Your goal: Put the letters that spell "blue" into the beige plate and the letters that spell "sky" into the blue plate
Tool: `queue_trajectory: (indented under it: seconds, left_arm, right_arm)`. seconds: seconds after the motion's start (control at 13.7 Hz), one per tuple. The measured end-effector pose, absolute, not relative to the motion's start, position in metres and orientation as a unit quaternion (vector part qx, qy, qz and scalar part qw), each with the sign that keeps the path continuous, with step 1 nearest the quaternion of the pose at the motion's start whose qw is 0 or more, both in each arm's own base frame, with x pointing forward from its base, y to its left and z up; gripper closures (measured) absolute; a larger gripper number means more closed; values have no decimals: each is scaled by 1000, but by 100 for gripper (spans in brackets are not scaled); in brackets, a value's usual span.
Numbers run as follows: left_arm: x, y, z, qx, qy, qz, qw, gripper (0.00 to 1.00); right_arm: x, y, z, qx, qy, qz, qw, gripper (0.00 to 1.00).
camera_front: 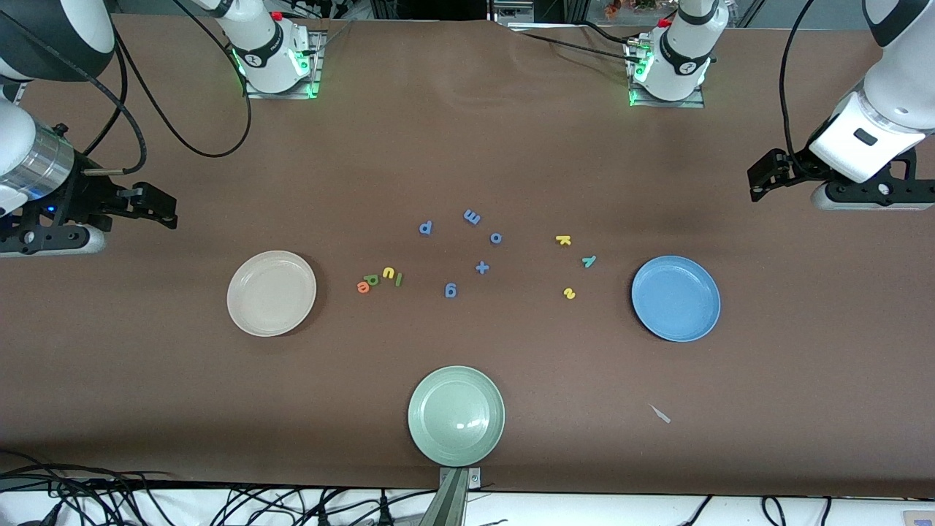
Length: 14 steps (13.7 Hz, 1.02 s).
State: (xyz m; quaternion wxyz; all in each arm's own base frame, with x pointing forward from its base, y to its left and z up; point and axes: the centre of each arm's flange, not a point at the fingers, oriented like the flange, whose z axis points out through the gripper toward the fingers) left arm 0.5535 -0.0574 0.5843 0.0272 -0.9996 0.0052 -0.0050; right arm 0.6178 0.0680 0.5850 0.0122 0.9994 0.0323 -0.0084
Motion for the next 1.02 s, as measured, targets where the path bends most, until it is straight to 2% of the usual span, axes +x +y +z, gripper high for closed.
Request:
queue_trajectory:
  seconds: [1.02]
  left_arm:
    - [554,-63,589,-1000,10,-10,27,0]
  right_arm:
    - [618,68,585,999,32,-8,12,0]
